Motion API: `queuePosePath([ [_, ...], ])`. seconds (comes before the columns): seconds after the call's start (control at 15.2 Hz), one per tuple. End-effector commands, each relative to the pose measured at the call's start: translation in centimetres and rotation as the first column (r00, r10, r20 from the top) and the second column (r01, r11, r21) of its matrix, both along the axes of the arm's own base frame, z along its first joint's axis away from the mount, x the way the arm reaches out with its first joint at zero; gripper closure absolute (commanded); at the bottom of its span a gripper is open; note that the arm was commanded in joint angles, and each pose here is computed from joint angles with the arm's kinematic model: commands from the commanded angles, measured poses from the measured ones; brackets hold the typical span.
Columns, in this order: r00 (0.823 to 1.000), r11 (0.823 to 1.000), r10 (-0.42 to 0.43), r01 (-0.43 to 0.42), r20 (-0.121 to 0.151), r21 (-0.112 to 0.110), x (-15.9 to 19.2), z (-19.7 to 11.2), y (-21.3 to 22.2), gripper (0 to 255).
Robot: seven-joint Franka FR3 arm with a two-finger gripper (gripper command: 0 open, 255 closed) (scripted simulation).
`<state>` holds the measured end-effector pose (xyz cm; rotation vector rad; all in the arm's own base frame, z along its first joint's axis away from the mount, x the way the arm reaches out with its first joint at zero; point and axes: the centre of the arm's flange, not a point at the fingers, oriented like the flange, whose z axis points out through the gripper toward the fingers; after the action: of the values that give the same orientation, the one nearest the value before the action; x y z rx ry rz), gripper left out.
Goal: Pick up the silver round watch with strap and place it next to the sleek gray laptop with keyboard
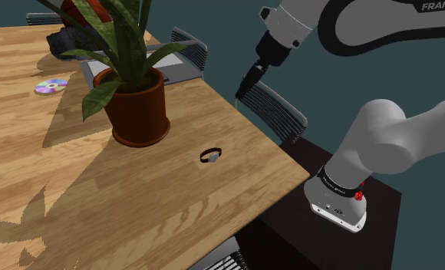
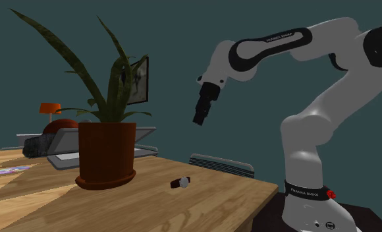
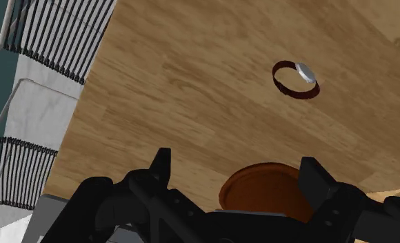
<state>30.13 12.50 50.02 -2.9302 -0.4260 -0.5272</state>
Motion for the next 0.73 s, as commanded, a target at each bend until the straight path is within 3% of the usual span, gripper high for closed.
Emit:
queuePosePath([
  [0.0,0.999,0.999,0.035,-0.035,0.021,0.004,-0.3,-1.8,2.0,0],
  [0.66,0.973,0.978,0.204,-0.206,0.111,0.010,-2.0,-11.5,10.2,0],
])
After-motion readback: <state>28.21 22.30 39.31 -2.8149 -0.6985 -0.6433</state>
